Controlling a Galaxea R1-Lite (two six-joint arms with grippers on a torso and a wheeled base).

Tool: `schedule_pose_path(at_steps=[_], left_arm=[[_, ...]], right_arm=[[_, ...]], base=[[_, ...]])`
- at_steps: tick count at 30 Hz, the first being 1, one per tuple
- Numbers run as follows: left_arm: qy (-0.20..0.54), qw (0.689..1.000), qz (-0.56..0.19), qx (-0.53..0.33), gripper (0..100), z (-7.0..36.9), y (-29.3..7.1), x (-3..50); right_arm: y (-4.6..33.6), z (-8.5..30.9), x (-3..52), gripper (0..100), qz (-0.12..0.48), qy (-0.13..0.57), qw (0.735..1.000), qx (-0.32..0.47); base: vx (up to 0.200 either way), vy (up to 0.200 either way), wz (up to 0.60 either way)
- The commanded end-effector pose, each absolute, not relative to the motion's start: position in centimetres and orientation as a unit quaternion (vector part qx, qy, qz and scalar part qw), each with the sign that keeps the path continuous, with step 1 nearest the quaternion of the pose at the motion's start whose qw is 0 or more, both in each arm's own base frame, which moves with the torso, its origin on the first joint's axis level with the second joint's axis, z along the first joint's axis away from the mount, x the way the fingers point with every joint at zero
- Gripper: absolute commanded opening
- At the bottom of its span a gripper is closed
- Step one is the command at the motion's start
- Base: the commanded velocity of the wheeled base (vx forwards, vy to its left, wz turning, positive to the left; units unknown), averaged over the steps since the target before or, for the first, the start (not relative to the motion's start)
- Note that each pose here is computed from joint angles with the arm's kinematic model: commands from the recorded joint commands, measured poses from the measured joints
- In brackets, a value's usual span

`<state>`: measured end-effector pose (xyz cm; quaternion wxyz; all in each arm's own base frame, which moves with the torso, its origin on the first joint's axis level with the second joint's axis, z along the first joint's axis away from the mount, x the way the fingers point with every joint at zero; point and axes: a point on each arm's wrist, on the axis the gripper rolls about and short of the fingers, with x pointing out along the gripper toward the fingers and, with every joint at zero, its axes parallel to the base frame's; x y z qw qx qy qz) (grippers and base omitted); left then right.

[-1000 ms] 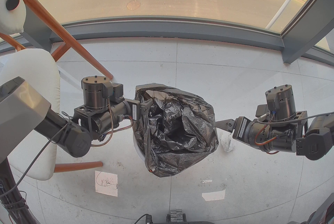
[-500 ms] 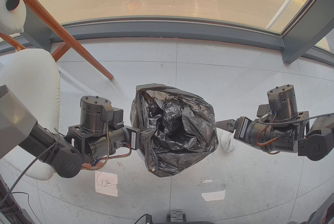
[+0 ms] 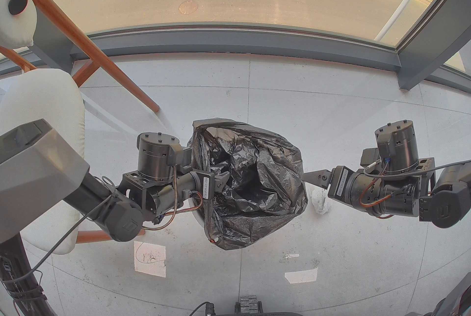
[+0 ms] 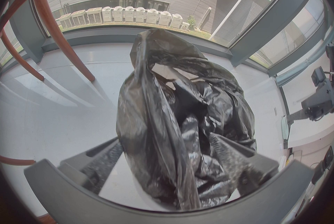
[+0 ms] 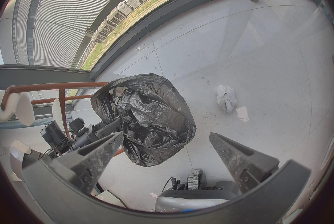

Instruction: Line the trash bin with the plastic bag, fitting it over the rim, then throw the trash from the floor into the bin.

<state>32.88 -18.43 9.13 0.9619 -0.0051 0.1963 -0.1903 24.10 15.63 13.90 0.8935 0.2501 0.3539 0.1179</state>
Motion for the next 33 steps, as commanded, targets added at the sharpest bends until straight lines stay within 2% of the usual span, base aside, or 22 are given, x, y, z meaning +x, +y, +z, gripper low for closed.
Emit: schedule_pose_path(at_steps=[1,6,8,14,21,33], left_arm=[[0.197,0.963,-0.186,-0.004,0,8.5,-18.8,33.9],[0.214,0.960,-0.182,0.002,0,8.9,-18.4,33.5],[0.200,0.965,-0.171,-0.005,0,10.9,-17.2,33.2],[0.201,0.969,-0.146,-0.007,0,12.4,-15.0,32.6],[0.231,0.963,-0.140,-0.005,0,10.2,-14.3,31.7],[0.184,0.973,-0.139,-0.014,0,4.4,-14.8,33.3]], right_arm=[[15.4,13.8,24.2,100,0.114,0.354,0.893,0.252],[15.3,13.7,24.1,100,0.111,0.356,0.893,0.252],[15.3,13.7,24.1,100,0.111,0.356,0.893,0.252],[15.4,13.5,24.1,100,0.112,0.359,0.893,0.249],[15.4,13.4,24.1,100,0.112,0.360,0.893,0.247],[15.3,12.8,23.8,100,0.109,0.371,0.890,0.241]], base=[[0.000,0.000,0.00],[0.000,0.000,0.00],[0.000,0.000,0.00],[0.000,0.000,0.00],[0.000,0.000,0.00],[0.000,0.000,0.00]])
